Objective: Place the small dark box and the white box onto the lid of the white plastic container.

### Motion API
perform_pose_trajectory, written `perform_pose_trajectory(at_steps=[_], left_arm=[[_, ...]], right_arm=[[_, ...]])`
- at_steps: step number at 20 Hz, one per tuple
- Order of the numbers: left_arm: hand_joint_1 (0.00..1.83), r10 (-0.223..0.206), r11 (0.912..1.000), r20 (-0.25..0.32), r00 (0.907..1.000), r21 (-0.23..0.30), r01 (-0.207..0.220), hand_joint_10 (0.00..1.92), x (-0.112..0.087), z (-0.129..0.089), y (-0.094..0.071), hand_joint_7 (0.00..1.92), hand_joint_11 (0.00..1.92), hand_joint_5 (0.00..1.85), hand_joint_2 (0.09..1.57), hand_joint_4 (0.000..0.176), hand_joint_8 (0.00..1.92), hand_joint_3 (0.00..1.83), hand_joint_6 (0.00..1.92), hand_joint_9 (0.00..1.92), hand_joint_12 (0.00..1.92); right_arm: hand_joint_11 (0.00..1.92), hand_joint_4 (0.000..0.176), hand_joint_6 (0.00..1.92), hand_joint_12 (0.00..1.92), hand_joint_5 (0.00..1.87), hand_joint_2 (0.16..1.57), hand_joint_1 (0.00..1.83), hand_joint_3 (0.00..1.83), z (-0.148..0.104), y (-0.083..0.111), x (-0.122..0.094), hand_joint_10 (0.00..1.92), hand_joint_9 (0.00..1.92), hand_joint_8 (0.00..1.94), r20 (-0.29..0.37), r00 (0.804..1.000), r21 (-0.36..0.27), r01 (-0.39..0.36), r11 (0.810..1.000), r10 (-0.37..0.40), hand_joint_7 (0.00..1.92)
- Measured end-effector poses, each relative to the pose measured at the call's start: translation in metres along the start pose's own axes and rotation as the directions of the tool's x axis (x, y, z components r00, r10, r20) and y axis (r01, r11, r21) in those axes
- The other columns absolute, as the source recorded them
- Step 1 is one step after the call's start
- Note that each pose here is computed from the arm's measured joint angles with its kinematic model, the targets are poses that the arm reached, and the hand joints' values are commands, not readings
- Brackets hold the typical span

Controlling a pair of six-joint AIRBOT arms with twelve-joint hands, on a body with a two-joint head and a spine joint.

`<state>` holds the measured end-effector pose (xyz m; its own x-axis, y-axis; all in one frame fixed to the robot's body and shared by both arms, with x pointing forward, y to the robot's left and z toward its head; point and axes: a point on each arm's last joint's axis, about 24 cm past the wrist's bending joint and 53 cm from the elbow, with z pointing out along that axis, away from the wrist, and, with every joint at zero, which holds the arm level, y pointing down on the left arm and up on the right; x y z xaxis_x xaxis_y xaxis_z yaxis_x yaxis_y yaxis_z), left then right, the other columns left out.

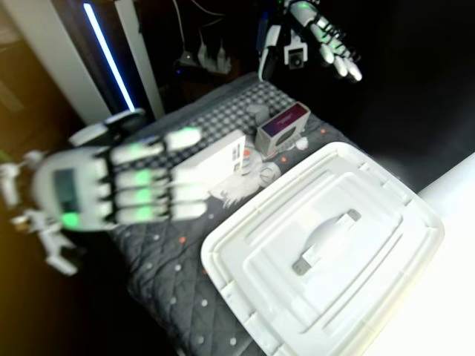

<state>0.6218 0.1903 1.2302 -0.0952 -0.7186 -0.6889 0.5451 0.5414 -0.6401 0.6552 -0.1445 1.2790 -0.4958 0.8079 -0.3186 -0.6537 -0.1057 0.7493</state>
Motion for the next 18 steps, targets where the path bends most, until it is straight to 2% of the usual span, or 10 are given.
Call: perform_pose_trajectory(at_steps=[3, 5, 8, 9, 11, 12, 14, 15, 16, 18], left_arm=[[0.8, 0.009, 0.9999, -0.021, 0.9997, -0.011, -0.01, 0.01, 0.003, 0.003, 0.004, 0.1, 0.0, 0.08, 0.69, 0.0, 0.01, 0.04, 0.01, 0.11, 0.39], [0.79, 0.014, 0.9998, -0.046, 0.9988, -0.012, -0.014, 0.01, 0.01, 0.005, 0.006, 0.14, 0.0, 0.11, 0.68, 0.0, 0.01, 0.02, 0.01, 0.15, 0.55], [0.76, 0.009, 0.9997, -0.085, 0.9963, -0.019, -0.011, 0.01, 0.023, 0.012, 0.009, 0.13, 0.0, 0.12, 0.7, 0.0, 0.01, 0.02, 0.0, 0.18, 0.66], [0.75, 0.016, 0.9996, -0.097, 0.9951, -0.022, -0.018, 0.02, 0.025, 0.014, 0.011, 0.15, 0.0, 0.12, 0.7, 0.0, 0.01, 0.02, 0.0, 0.19, 0.68], [0.76, 0.016, 0.9993, -0.136, 0.9906, -0.032, -0.02, 0.0, 0.038, 0.022, 0.016, 0.13, 0.0, 0.11, 0.72, 0.0, 0.0, 0.02, 0.0, 0.17, 0.7], [0.76, 0.016, 0.999, -0.148, 0.9888, -0.039, -0.022, 0.01, 0.041, 0.024, 0.018, 0.08, 0.0, 0.09, 0.74, 0.0, 0.01, 0.02, 0.0, 0.1, 0.49], [0.68, 0.012, 0.9985, -0.183, 0.983, -0.05, -0.021, 0.0, 0.054, 0.031, 0.022, 0.07, 0.0, 0.09, 0.76, 0.024, 0.0, 0.01, 0.0, 0.06, 0.34], [0.62, 0.011, 0.9985, -0.2, 0.9798, -0.051, -0.022, 0.0, 0.06, 0.035, 0.022, 0.06, 0.0, 0.09, 0.73, 0.084, 0.0, 0.0, 0.0, 0.03, 0.32], [0.6, 0.014, 0.9983, -0.214, 0.9768, -0.053, -0.025, 0.0, 0.064, 0.038, 0.023, 0.06, 0.0, 0.09, 0.75, 0.119, 0.0, 0.0, 0.0, 0.02, 0.16], [0.6, 0.015, 0.998, -0.247, 0.9689, -0.057, -0.029, 0.01, 0.076, 0.041, 0.025, 0.15, 0.0, 0.12, 0.77, 0.091, 0.01, 0.0, 0.01, 0.09, 0.13]], right_arm=[[0.0, 0.05, 0.0, 0.2, 0.05, 0.54, 0.77, 0.11, 0.0, -0.009, 0.001, 0.0, 0.04, 0.0, -0.008, 1.0, 0.032, 0.005, 0.999, -0.005, 0.15], [0.0, 0.06, 0.0, 0.28, 0.09, 0.59, 0.83, 0.06, 0.003, -0.01, -0.005, 0.0, 0.07, 0.0, 0.013, 1.0, 0.035, 0.003, 0.999, -0.004, 0.17], [0.0, 0.063, 0.0, 0.32, 0.11, 0.67, 0.79, 0.02, 0.008, -0.019, 0.004, 0.01, 0.1, 0.0, -0.009, 1.0, 0.057, 0.004, 0.998, -0.004, 0.18], [0.0, 0.047, 0.0, 0.4, 0.13, 0.68, 0.8, 0.02, 0.009, -0.022, 0.007, 0.01, 0.12, 0.0, -0.017, 1.0, 0.065, 0.003, 0.998, -0.001, 0.19], [0.0, 0.031, 0.01, 0.29, 0.2, 0.69, 0.79, 0.0, 0.009, -0.029, 0.012, 0.01, 0.14, 0.01, -0.029, 1.0, 0.086, 0.002, 0.996, 0.0, 0.23], [0.0, 0.024, 0.02, 0.28, 0.22, 0.68, 0.77, 0.0, 0.009, -0.03, 0.011, 0.01, 0.15, 0.01, -0.029, 1.0, 0.091, 0.003, 0.996, 0.0, 0.24], [0.0, 0.021, 0.02, 0.24, 0.28, 0.67, 0.78, 0.0, 0.009, -0.033, 0.009, 0.0, 0.14, 0.01, -0.022, 1.0, 0.099, 0.004, 0.995, -0.002, 0.26], [0.0, 0.017, 0.03, 0.31, 0.36, 0.68, 0.87, 0.0, 0.01, -0.034, 0.008, 0.01, 0.16, 0.01, -0.02, 1.0, 0.101, 0.006, 0.995, -0.004, 0.29], [0.0, 0.017, 0.03, 0.36, 0.48, 0.68, 0.91, 0.0, 0.011, -0.034, 0.008, 0.01, 0.17, 0.01, -0.018, 1.0, 0.1, 0.003, 0.995, -0.002, 0.33], [0.0, 0.0, 0.02, 0.36, 0.71, 0.73, 0.99, 0.0, 0.011, -0.034, 0.01, 0.01, 0.23, 0.01, -0.024, 1.0, 0.098, 0.003, 0.995, -0.001, 0.41]])
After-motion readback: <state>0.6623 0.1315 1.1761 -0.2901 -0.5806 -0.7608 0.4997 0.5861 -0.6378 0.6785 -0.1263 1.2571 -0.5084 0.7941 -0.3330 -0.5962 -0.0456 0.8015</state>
